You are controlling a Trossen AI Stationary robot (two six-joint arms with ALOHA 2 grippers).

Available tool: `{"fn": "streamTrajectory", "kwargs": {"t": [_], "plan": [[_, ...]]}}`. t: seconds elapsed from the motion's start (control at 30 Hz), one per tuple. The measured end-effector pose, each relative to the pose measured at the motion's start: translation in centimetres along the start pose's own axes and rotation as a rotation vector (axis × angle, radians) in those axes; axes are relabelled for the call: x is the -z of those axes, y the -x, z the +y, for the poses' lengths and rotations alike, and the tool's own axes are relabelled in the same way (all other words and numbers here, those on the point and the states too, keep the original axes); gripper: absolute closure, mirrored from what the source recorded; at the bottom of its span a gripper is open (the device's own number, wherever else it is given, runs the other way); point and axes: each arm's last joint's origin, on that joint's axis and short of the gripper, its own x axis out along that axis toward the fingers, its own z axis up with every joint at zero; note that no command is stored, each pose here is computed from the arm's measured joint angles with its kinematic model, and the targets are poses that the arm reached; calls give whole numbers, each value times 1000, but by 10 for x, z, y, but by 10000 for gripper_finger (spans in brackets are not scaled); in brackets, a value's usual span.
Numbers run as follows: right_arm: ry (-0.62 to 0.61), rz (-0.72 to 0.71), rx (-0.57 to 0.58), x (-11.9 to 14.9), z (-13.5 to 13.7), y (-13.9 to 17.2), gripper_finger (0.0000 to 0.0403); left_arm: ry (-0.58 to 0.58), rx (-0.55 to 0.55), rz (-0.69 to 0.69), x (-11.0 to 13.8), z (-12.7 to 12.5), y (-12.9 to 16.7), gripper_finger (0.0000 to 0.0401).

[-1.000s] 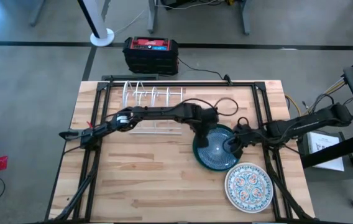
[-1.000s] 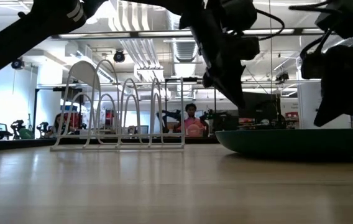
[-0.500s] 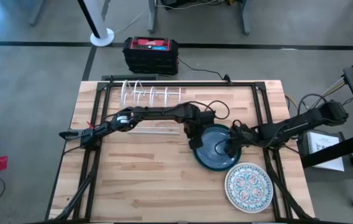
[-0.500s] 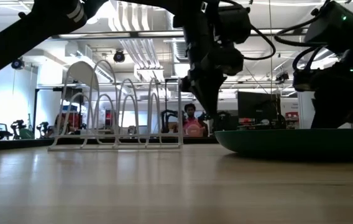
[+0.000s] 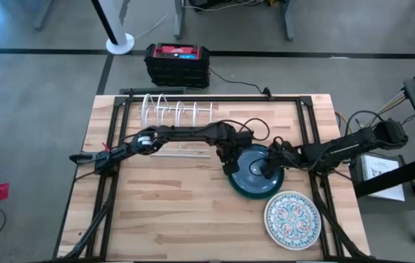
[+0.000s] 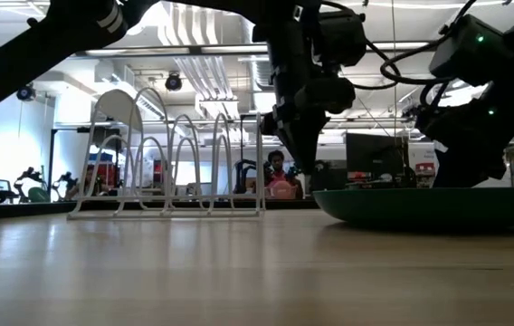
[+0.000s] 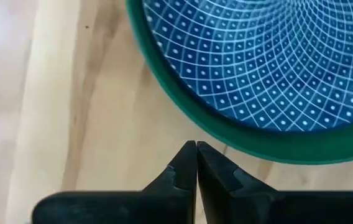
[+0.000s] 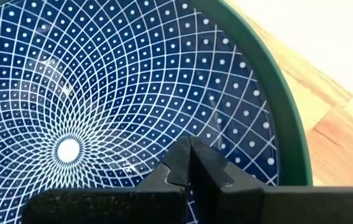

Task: Sort dishes
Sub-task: Put the blue patterned plate in the dish rack

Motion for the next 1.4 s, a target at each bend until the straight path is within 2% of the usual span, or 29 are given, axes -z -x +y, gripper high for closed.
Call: {"fn": "streamTrajectory", "kwargs": {"t": [0.2,0.37,0.5,0.67,1.13,1.4], "plan": [[13,-37,-82,-12,4,17,403,5,6,2,2,-9,0,401],[9,46,-7,-12,-6,36,403,-29,52,17,7,-26,0,401],[-22,164,84,-5,-17,45,403,-46,76,26,10,-37,-1,401],[-33,220,98,0,-20,46,403,-33,81,3,8,-43,-8,401],[-7,222,68,-5,-17,50,403,25,38,25,6,-42,-35,401],[-8,216,73,-5,-17,49,403,128,0,15,4,-35,-35,384]]}}
